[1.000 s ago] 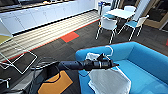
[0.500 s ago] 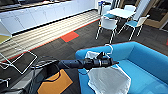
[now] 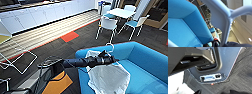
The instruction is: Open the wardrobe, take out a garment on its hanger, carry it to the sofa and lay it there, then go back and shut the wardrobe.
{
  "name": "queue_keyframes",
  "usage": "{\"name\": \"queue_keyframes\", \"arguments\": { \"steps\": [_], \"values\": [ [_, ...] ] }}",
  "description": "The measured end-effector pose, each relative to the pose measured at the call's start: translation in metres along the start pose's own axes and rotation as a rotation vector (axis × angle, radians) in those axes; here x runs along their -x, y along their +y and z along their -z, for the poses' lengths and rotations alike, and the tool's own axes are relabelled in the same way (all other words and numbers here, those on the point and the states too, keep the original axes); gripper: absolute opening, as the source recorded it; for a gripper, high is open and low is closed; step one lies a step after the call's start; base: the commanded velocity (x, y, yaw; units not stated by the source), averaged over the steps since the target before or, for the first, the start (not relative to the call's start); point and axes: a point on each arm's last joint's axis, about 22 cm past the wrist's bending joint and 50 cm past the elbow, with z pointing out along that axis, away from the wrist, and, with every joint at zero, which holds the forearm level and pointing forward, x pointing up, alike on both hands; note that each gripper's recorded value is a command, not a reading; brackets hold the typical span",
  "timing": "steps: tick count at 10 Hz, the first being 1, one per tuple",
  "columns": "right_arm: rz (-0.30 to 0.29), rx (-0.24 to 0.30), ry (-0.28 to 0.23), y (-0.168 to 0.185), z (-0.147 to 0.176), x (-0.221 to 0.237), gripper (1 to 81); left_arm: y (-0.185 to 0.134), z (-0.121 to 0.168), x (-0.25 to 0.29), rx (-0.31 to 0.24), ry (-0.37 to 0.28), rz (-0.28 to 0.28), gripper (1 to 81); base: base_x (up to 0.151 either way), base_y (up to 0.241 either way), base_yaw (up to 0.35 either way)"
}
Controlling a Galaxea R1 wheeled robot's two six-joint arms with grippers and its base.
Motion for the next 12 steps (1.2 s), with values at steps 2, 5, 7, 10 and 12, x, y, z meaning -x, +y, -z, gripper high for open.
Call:
{"name": "queue_keyframes", "arguments": {
  "steps": [2, 5, 7, 10, 12],
  "values": [
    [0.001, 0.001, 0.001, 0.000, 0.000, -0.001, 81.1, 0.009, -0.013, -0.030, -0.027, 0.025, -0.032, 1.0, 0.000, 0.000, 0.000],
    [0.000, 0.003, 0.000, 0.002, 0.000, 0.000, 81.1, 0.026, -0.020, -0.068, -0.040, 0.068, -0.085, 1.0, 0.000, 0.000, 0.000],
    [0.001, 0.003, 0.001, 0.001, 0.000, 0.000, 81.1, 0.011, -0.017, -0.083, -0.076, 0.095, -0.066, 1.0, 0.000, 0.000, 0.000],
    [0.000, 0.003, 0.000, 0.001, 0.000, 0.000, 81.1, 0.014, -0.021, -0.087, -0.081, 0.099, -0.072, 1.0, 0.000, 0.000, 0.000],
    [0.001, 0.003, 0.000, 0.001, 0.000, 0.000, 81.1, -0.020, -0.021, -0.067, -0.131, 0.076, -0.038, 1.0, 0.000, 0.000, 0.000]
  ]
}}
